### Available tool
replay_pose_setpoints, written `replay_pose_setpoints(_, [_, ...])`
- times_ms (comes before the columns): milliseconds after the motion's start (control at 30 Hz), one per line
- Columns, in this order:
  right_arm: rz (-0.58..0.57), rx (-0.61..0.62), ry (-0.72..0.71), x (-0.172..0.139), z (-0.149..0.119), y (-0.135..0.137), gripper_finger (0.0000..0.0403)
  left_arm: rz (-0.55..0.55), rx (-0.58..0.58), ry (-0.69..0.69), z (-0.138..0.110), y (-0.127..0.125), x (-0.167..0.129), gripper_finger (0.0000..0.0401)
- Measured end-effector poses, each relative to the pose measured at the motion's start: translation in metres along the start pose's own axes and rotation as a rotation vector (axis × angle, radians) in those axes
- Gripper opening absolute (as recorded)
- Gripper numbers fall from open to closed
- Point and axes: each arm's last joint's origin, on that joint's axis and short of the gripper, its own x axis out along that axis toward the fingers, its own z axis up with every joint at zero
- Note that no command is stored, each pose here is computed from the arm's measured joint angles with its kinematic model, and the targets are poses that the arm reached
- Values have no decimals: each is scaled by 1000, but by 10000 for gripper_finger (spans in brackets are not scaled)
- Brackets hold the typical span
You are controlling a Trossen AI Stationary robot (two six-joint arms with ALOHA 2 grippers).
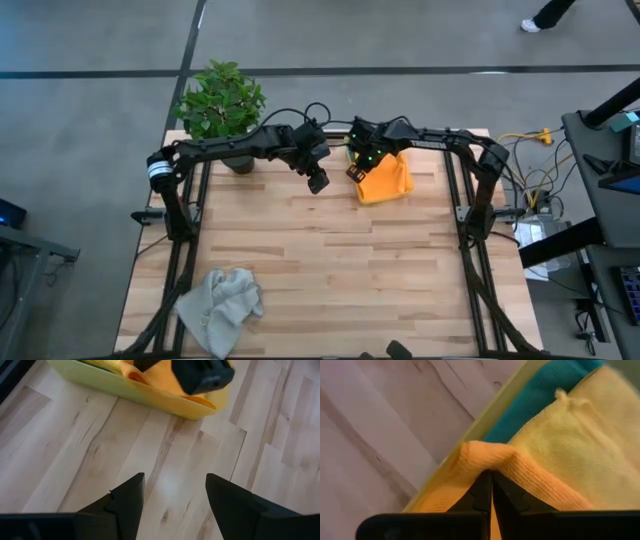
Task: Fold microfiber towels
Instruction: Put the orange microfiber towel into the yellow bin, then fold the gray microfiber towel
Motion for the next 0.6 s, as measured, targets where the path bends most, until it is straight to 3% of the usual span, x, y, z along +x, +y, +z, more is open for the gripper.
replay_pose_setpoints(133, [-5,0,-12,-2,5,1,8,-2,4,5,-1,-2,0,198])
replay_pose_setpoints(300, [-21,32,-142,-54,5,-6,8,-3,32,9,-2,-2,1,198])
replay_pose_setpoints(433, [-50,103,-104,-80,-21,-15,8,-3,62,19,-7,0,7,198])
replay_pose_setpoints(600, [-86,202,-54,-90,-63,-19,8,-113,94,-9,-15,0,21,198])
